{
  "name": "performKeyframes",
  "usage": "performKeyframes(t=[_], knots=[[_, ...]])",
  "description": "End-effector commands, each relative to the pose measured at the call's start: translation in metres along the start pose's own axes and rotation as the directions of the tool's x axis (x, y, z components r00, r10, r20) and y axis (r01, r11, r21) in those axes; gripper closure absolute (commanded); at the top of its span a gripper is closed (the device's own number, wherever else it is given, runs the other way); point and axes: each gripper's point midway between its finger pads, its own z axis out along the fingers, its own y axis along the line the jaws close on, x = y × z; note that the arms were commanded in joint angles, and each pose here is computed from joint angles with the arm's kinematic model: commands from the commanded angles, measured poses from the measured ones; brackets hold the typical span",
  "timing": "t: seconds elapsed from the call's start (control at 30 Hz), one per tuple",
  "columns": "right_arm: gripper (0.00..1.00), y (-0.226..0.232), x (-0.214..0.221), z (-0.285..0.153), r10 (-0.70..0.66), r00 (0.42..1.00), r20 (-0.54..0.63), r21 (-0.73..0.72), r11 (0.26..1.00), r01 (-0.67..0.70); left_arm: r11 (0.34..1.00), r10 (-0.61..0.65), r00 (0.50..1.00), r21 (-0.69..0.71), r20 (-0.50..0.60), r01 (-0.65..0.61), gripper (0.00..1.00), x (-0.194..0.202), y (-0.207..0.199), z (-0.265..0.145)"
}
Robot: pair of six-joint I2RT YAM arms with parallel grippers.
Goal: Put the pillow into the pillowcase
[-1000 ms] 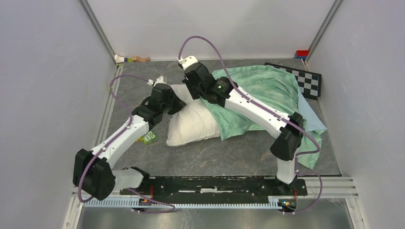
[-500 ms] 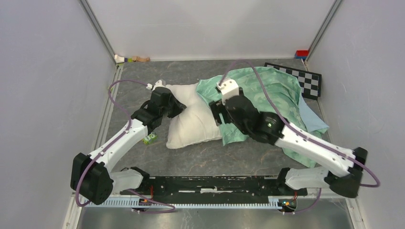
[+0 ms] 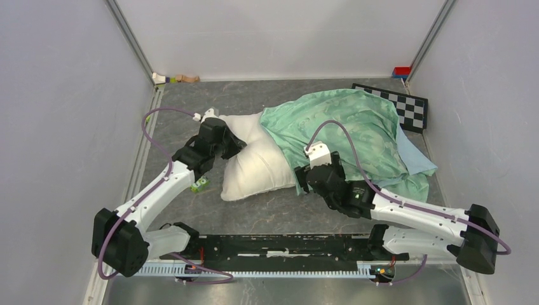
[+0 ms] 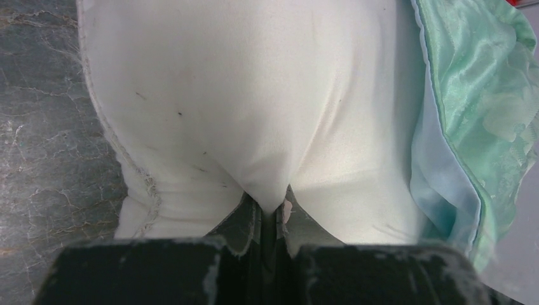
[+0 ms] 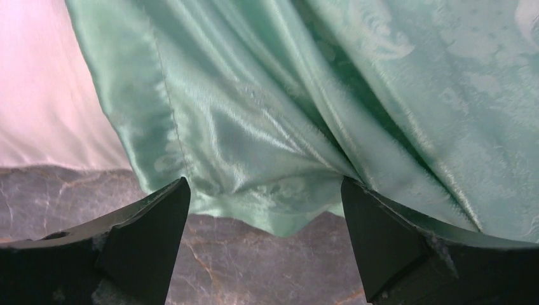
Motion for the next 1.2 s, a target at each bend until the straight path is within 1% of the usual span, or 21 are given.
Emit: performKeyframes(t=[0.0, 0.13, 0.17, 0.2, 0.23, 0.27, 0.3, 0.37, 0.43, 0.47, 0.53, 0.6, 0.7, 0.8, 0.9, 0.93, 0.97, 1.0, 1.07, 1.1, 1.17], knots=[[0.02, -0.004, -0.024, 0.010, 0.085, 0.992, 0.097, 0.064, 0.994, -0.091, 1.000, 0.002, 0.999, 0.002, 0.040, -0.002, 0.98, -0.011, -0.003, -0.010], [0.03, -0.001, -0.023, 0.026, 0.088, 0.991, 0.105, 0.038, 0.995, -0.093, 1.000, 0.008, 0.999, -0.003, 0.037, -0.008, 0.98, -0.011, -0.001, -0.009], [0.05, -0.002, -0.023, 0.028, 0.087, 0.991, 0.103, 0.042, 0.995, -0.092, 1.000, 0.010, 0.999, -0.005, 0.036, -0.010, 0.98, -0.011, -0.001, -0.008], [0.11, -0.002, -0.026, 0.029, 0.081, 0.992, 0.099, 0.045, 0.995, -0.086, 1.000, 0.011, 0.999, -0.006, 0.034, -0.011, 0.98, -0.010, -0.001, -0.008], [0.23, -0.002, -0.028, 0.028, 0.071, 0.993, 0.089, 0.052, 0.996, -0.076, 1.000, 0.013, 0.999, -0.007, 0.033, -0.013, 0.98, -0.010, 0.000, -0.008], [0.36, -0.002, -0.034, 0.026, 0.067, 0.995, 0.078, 0.054, 0.996, -0.071, 1.000, 0.016, 0.999, -0.006, 0.033, -0.015, 0.98, -0.010, -0.001, -0.008], [0.54, 0.001, -0.039, 0.022, 0.063, 0.995, 0.071, 0.046, 0.997, -0.066, 1.000, 0.016, 0.999, -0.002, 0.033, -0.016, 0.98, -0.010, -0.001, -0.008], [0.80, 0.011, -0.060, 0.007, 0.057, 0.995, 0.082, 0.010, 0.998, -0.058, 1.000, 0.017, 0.999, 0.005, 0.040, -0.017, 0.98, -0.011, -0.002, -0.009], [0.92, 0.030, -0.078, -0.010, 0.047, 0.993, 0.107, -0.057, 0.998, -0.041, 1.000, 0.017, 0.999, 0.010, 0.052, -0.017, 0.98, -0.012, -0.002, -0.009], [0.96, 0.041, -0.086, -0.020, 0.040, 0.991, 0.124, -0.089, 0.996, -0.029, 1.000, 0.017, 0.998, 0.011, 0.056, -0.018, 0.98, -0.013, -0.003, -0.010], [1.00, 0.052, -0.101, -0.031, 0.041, 0.989, 0.143, -0.131, 0.991, -0.022, 1.000, 0.022, 0.998, 0.016, 0.053, -0.023, 0.98, -0.012, -0.005, -0.009], [1.00, 0.055, -0.117, -0.037, 0.054, 0.984, 0.172, -0.156, 0.987, -0.027, 0.999, 0.039, 0.998, 0.027, 0.057, -0.041, 0.98, -0.012, -0.010, -0.011], [1.00, 0.057, -0.144, -0.043, 0.029, 0.977, 0.212, -0.165, 0.986, 0.007, 0.996, 0.072, 0.994, 0.054, 0.081, -0.077, 0.98, -0.013, -0.022, -0.019], [1.00, 0.057, -0.190, -0.051, 0.034, 0.968, 0.249, -0.188, 0.982, 0.014, 0.985, 0.115, 0.989, 0.117, 0.093, -0.125, 0.97, -0.011, -0.044, -0.035], [1.00, 0.056, -0.238, -0.057, 0.049, 0.949, 0.310, -0.214, 0.977, 0.020, 0.965, 0.179, 0.980, 0.181, 0.086, -0.192, 0.97, -0.008, -0.070, -0.058], [1.00, 0.053, -0.249, -0.050, 0.046, 0.949, 0.311, -0.204, 0.979, 0.020, 0.959, 0.194, 0.978, 0.196, 0.077, -0.206, 0.97, -0.007, -0.076, -0.066], [1.00, 0.049, -0.264, -0.046, 0.048, 0.947, 0.318, -0.202, 0.979, 0.018, 0.951, 0.213, 0.975, 0.214, 0.064, -0.222, 0.92, -0.005, -0.081, -0.073], [1.00, 0.043, -0.274, -0.033, 0.051, 0.950, 0.309, -0.193, 0.981, 0.010, 0.940, 0.228, 0.973, 0.249, 0.045, -0.232, 0.86, -0.003, -0.088, -0.082], [1.00, 0.037, -0.278, 0.003, 0.059, 0.963, 0.264, -0.202, 0.979, -0.005, 0.918, 0.270, 0.963, 0.304, -0.011, -0.254, 0.70, 0.005, -0.098, -0.095], [1.00, 0.032, -0.274, 0.024, 0.054, 0.972, 0.231, -0.187, 0.982, -0.010, 0.904, 0.297, 0.954, 0.332, -0.040, -0.268, 0.57, 0.011, -0.101, -0.101], [1.00, 0.028, -0.250, 0.072, 0.031, 0.991, 0.134, -0.147, 0.989, -0.011, 0.880, 0.346, 0.934, 0.376, -0.090, -0.290, 0.35, 0.020, -0.103, -0.112]])
